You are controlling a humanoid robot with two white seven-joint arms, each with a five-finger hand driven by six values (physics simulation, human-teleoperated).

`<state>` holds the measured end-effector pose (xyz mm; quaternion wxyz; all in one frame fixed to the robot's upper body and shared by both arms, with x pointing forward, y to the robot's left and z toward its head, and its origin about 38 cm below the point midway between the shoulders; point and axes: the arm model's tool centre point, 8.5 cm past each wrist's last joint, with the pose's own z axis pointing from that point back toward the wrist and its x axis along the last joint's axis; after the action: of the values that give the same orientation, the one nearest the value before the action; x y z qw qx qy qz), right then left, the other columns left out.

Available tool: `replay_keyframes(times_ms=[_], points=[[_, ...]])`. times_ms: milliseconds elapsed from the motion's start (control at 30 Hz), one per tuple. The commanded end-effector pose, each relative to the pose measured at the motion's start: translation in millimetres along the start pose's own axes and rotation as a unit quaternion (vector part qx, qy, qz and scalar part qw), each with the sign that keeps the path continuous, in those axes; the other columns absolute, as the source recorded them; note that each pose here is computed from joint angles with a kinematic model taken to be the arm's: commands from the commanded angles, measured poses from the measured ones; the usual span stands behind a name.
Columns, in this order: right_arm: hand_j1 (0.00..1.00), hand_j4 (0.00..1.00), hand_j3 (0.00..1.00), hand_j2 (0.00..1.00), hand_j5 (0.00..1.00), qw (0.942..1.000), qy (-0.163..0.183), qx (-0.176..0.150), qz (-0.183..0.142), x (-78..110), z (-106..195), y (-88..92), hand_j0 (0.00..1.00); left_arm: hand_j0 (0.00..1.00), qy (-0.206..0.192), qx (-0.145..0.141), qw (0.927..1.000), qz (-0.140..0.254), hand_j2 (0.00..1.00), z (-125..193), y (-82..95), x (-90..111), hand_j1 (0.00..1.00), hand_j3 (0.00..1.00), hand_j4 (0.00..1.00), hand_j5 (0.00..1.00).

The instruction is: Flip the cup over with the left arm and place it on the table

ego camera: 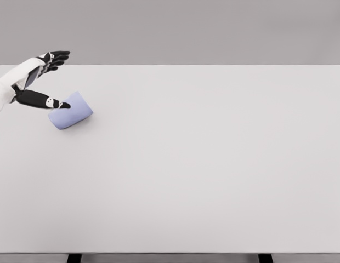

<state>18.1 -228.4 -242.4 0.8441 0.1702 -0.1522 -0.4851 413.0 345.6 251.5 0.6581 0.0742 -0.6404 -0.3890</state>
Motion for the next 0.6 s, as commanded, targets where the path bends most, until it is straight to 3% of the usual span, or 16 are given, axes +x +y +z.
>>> replay_keyframes(times_ms=[0,67,133,200,300,433,567], points=[[1.00,1.00,1.00,1.00,1.00,1.0000,0.000,0.000,0.000,-0.5,0.3,-0.6,1.00,1.00,0.008,0.020,0.9996,0.018,1.00,-8.2,-4.7,0.9,1.00,1.00,1.00,1.00],[1.00,1.00,1.00,1.00,1.00,1.0000,0.000,0.000,0.000,0.0,0.0,0.1,1.00,1.00,0.008,0.022,0.9997,-0.003,1.00,-9.8,-5.0,2.1,1.00,1.00,1.00,1.00],[1.00,1.00,1.00,1.00,1.00,1.0000,0.000,0.000,0.000,0.0,0.0,0.1,1.00,1.00,0.020,0.017,0.9993,-0.027,1.00,-20.1,-19.0,0.8,1.00,1.00,1.00,1.00],[1.00,1.00,1.00,1.00,1.00,1.0000,0.000,0.000,0.000,-0.5,0.3,-0.6,1.00,1.00,0.058,0.007,0.9977,-0.035,1.00,-18.2,-30.3,-15.4,1.00,1.00,1.00,1.00],[1.00,1.00,1.00,1.00,1.00,1.0000,0.000,0.000,0.000,0.0,0.0,0.1,1.00,1.00,0.106,0.018,0.9919,-0.068,1.00,-17.1,-25.2,-25.4,1.00,1.00,1.00,1.00],[1.00,1.00,1.00,1.00,1.00,1.0000,0.000,0.000,0.000,0.0,0.0,0.1,1.00,1.00,0.126,0.027,0.9887,-0.076,1.00,-17.0,-17.8,-25.0,1.00,1.00,1.00,1.00],[1.00,1.00,1.00,1.00,1.00,1.0000,0.000,0.000,0.000,0.0,0.0,0.1,1.00,1.00,0.130,0.017,0.9896,-0.059,1.00,-28.9,-33.8,-26.6,1.00,1.00,1.00,1.00]])
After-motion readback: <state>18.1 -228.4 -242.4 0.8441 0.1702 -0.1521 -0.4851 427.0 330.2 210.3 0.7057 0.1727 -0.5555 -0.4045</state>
